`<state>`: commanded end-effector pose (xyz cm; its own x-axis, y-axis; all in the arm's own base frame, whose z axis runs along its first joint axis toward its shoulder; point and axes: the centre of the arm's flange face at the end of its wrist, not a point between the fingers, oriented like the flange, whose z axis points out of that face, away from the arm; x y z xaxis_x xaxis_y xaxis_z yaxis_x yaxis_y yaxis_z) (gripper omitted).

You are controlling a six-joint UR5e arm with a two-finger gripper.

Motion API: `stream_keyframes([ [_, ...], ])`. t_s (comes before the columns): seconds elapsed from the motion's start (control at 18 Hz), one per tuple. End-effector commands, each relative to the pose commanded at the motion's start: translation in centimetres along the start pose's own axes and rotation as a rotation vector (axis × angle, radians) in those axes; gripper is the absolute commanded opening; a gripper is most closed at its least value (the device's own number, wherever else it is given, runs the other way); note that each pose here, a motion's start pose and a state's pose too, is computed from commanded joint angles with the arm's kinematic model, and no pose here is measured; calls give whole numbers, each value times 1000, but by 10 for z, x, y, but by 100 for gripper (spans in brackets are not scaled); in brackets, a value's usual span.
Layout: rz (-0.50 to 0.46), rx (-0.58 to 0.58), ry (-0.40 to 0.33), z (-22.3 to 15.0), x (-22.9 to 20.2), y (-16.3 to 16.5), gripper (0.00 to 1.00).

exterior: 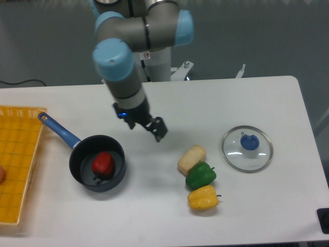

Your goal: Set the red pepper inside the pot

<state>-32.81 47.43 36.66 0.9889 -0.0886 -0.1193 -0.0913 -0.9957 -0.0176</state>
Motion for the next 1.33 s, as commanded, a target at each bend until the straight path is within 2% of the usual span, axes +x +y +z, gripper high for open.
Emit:
stream_keyframes([
  [0.17,52,39,29,5,-34,26,100],
  [0.39,204,20,35,21,-77,56,100],
  [0.67,206,-28,44,31,-112,82,100],
  [0.78,245,-66,39,34,-115,84,100],
  [0.89,354,-63,47,37,-118,83,100],
  [1.06,635,-52,72,44,-119,82,100],
  [1.11,681,-51,77,50,-125,81,100],
  [1.33,637,-5,82,46,-143,96,100],
])
